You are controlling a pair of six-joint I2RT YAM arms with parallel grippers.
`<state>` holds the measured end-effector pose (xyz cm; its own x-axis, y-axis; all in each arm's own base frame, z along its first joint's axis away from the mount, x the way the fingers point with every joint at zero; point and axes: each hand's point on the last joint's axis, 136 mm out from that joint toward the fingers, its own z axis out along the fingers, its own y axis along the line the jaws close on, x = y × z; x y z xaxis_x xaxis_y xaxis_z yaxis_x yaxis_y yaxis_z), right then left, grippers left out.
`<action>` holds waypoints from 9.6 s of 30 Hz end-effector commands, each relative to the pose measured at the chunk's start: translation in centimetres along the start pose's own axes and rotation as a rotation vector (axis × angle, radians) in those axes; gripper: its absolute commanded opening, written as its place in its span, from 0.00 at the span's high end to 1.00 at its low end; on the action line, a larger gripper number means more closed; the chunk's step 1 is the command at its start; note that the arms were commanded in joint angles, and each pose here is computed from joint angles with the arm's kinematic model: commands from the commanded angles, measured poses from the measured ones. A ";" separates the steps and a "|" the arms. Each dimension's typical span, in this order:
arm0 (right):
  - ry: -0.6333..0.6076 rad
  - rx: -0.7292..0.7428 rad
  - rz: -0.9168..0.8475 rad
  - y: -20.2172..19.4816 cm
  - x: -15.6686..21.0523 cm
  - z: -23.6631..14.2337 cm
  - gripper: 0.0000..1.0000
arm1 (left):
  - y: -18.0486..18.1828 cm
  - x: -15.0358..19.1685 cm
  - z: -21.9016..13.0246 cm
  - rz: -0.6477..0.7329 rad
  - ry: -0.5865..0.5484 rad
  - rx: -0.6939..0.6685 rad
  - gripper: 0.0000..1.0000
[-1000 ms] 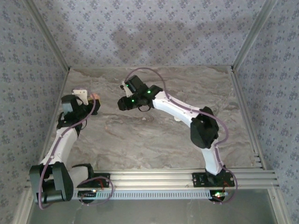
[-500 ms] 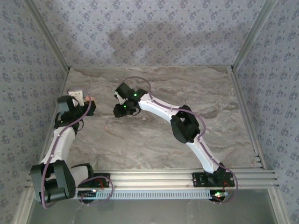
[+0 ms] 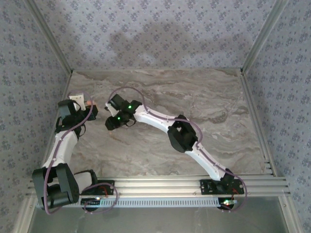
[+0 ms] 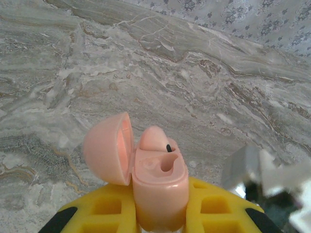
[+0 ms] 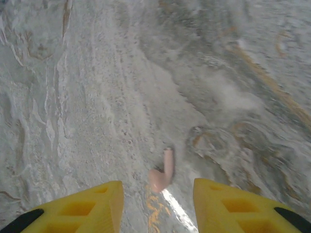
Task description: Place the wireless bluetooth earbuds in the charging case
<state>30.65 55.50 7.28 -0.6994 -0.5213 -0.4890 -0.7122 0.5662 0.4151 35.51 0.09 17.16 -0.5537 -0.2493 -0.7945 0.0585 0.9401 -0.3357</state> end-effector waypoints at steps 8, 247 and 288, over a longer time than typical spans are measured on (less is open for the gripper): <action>0.015 0.105 -0.236 -1.0 1.2 2.9 0.53 | -0.3 -2.6 -0.5 -0.004 -0.073 0.010 0.91; 0.397 0.126 -0.032 -9.0 15.6 -12.1 0.49 | -9.8 -2.4 0.8 0.199 -0.010 0.202 0.90; 0.449 0.244 0.208 -14.1 19.6 -15.7 0.52 | -10.0 -2.3 0.5 0.205 -0.012 0.211 0.90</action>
<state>26.53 28.53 2.55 -0.7982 -0.6014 -0.0362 -0.5866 0.7620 0.2743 36.64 -8.46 20.31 -0.5414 -0.0738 -0.8375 0.3102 0.9083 -0.2806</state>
